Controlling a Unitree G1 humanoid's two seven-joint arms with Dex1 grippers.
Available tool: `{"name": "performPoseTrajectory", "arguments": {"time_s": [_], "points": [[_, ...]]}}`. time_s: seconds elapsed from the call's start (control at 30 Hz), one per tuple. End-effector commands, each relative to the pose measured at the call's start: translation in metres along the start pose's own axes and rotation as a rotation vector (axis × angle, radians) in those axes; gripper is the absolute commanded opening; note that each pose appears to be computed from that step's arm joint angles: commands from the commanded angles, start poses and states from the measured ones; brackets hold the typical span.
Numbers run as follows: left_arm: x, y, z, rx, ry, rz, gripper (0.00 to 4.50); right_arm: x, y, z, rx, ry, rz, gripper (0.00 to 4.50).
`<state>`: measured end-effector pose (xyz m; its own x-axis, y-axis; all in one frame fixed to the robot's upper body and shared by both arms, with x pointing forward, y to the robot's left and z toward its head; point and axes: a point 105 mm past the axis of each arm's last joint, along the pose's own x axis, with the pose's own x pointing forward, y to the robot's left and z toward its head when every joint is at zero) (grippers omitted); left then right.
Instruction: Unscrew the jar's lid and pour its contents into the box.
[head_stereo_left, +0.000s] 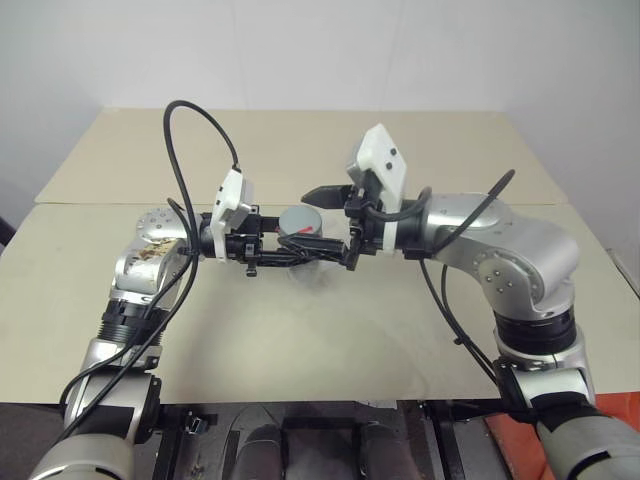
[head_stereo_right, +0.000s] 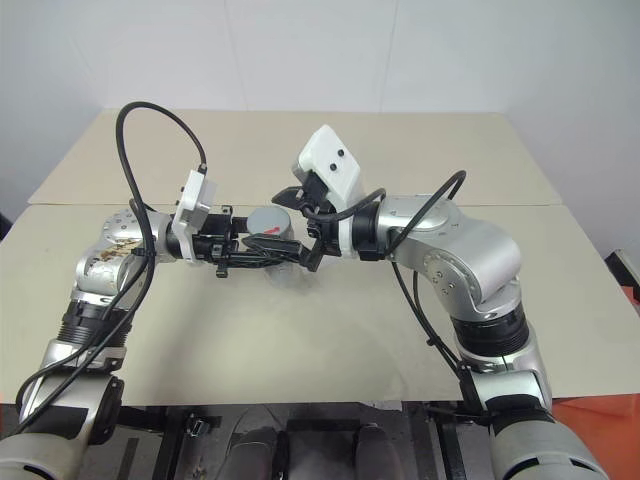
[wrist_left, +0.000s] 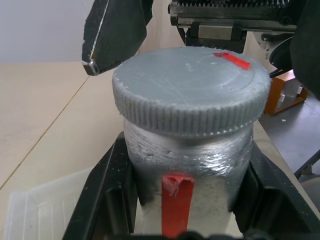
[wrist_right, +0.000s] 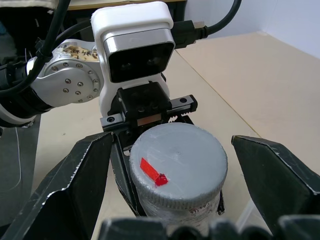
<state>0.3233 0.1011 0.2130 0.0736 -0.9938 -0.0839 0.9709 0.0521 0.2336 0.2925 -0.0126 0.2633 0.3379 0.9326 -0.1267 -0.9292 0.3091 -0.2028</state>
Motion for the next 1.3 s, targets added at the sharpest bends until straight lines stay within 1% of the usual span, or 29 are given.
{"name": "performPoseTrajectory", "arguments": {"time_s": [0.03,0.13,0.17,0.2,0.23,0.3,0.33,0.57,0.83,0.93,1.07,1.1,1.17,1.3], "points": [[-0.001,-0.001,0.011,0.06,-0.009,-0.001,2.06,0.001,0.004,0.011,-0.043,-0.022,0.016,4.44],[-0.001,-0.003,0.011,0.06,-0.009,-0.002,2.06,0.001,0.004,0.01,-0.04,-0.018,0.02,4.44],[-0.001,-0.003,0.011,0.06,-0.008,-0.001,2.06,0.001,0.004,0.01,-0.041,-0.017,0.019,4.08],[-0.001,-0.003,0.011,0.06,-0.007,-0.001,2.06,0.002,0.003,0.01,-0.039,-0.019,0.016,3.92],[-0.001,-0.003,0.011,0.06,-0.006,-0.001,2.06,0.002,0.003,0.011,-0.04,-0.021,0.012,3.63],[-0.002,-0.003,0.011,0.061,-0.005,0.0,2.06,0.001,0.002,0.011,-0.042,-0.024,0.008,2.92],[-0.002,-0.003,0.011,0.061,-0.004,0.0,2.06,0.001,0.002,0.012,-0.043,-0.026,0.007,2.77],[-0.001,-0.007,0.006,0.042,-0.001,-0.005,2.06,-0.001,-0.001,0.016,-0.061,-0.038,-0.004,2.77],[0.001,-0.021,-0.013,-0.028,0.013,-0.048,2.06,-0.017,-0.013,0.031,-0.119,-0.074,-0.016,2.77],[0.001,-0.024,-0.013,-0.032,0.013,-0.066,2.06,-0.021,-0.013,0.034,-0.132,-0.085,0.001,2.77],[0.0,-0.017,-0.008,-0.009,0.005,-0.033,2.06,-0.026,-0.019,0.033,-0.135,-0.079,-0.024,2.77],[-0.001,-0.016,-0.006,-0.002,0.002,-0.021,2.06,-0.028,-0.022,0.032,-0.13,-0.076,-0.042,2.77],[-0.012,-0.009,0.0,0.023,0.006,0.028,2.06,-0.04,-0.043,0.013,-0.107,-0.033,-0.171,2.77],[-0.029,0.0,0.006,0.055,0.02,0.114,2.06,-0.061,-0.072,-0.022,-0.051,0.011,-0.369,2.77]]}}
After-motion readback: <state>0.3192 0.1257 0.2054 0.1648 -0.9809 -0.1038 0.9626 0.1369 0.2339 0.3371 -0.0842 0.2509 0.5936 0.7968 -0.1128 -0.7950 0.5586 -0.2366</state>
